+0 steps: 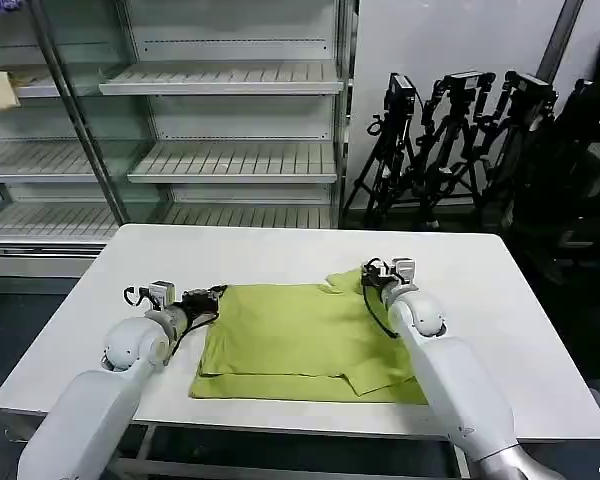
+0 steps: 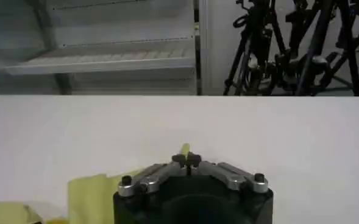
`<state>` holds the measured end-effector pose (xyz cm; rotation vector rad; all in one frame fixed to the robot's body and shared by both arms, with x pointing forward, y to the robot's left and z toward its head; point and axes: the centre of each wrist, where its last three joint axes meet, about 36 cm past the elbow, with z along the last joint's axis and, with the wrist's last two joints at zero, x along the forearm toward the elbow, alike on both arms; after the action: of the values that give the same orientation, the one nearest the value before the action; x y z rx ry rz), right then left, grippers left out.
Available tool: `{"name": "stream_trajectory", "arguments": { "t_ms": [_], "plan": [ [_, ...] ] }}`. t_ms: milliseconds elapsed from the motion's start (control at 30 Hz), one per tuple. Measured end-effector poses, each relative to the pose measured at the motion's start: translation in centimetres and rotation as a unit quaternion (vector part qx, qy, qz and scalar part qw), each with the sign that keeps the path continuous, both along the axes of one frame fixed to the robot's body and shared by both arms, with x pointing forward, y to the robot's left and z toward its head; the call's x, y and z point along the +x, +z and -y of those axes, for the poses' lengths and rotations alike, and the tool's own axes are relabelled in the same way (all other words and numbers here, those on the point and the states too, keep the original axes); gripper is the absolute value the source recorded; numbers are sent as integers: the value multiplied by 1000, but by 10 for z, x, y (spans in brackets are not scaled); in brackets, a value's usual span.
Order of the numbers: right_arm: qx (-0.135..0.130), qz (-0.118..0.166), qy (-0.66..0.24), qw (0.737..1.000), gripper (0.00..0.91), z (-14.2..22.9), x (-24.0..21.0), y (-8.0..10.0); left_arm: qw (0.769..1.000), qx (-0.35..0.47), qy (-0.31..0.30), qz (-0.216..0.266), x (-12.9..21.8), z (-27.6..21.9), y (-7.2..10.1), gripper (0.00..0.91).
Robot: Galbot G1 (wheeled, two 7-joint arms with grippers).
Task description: Fold and organize the clothes.
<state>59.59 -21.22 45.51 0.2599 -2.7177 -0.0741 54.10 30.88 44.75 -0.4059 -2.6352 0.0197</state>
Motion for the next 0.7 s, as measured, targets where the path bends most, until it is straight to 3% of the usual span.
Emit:
{"name": "stream_trajectory", "arguments": {
  "t_ms": [333,700],
  "plan": [
    [11,34,11,999,0,10,-52,21,1000,2,0,21,-35,5,14,20],
    [8,49,14,999,0,28,-123,22,999,-5,0,37,-90,21,10,20]
  ]
}}
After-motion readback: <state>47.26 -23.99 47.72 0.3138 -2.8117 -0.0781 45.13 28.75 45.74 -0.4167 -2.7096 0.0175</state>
